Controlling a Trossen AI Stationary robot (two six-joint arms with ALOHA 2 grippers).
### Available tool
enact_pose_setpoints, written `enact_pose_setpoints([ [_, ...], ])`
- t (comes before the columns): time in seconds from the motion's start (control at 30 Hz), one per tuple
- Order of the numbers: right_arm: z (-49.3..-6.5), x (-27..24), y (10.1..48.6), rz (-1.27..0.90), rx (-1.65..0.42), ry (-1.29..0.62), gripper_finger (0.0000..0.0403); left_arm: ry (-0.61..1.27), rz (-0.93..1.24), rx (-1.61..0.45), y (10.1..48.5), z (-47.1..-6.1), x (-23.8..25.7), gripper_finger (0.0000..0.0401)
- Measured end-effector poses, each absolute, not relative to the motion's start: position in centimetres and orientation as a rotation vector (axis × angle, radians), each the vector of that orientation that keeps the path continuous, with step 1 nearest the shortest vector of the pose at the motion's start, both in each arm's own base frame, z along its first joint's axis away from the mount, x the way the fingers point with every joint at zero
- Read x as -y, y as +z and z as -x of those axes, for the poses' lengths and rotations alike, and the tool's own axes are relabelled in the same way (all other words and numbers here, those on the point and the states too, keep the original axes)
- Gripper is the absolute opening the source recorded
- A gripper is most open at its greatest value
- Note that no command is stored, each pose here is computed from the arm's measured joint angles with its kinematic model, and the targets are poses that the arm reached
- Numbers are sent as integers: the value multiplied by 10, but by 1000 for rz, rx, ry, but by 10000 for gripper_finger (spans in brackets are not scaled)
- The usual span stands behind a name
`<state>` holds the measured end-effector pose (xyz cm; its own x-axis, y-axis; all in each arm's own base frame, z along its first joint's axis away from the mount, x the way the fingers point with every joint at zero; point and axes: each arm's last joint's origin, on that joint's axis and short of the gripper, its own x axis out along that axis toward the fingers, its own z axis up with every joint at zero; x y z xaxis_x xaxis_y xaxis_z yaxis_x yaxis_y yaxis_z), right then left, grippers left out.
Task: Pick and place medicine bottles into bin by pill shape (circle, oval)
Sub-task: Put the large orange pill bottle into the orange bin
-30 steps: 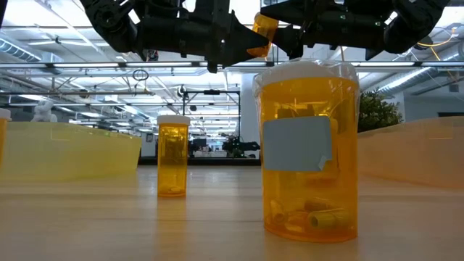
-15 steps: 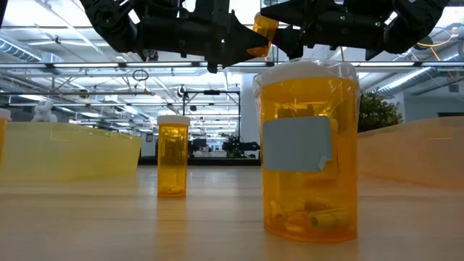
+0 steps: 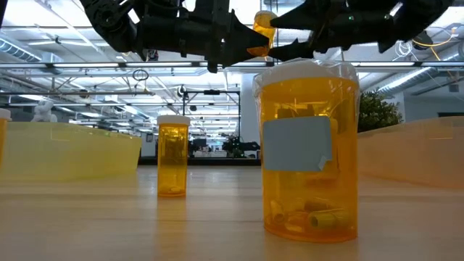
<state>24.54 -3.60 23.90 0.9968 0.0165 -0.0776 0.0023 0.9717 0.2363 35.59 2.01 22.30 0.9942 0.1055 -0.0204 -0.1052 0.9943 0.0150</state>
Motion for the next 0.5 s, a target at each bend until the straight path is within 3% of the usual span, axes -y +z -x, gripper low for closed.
enact_pose_setpoints([
  [0.5, -246, 39, 320, -224, -519, -127, 358, 131, -14, -40, 221, -356, -21, 204],
])
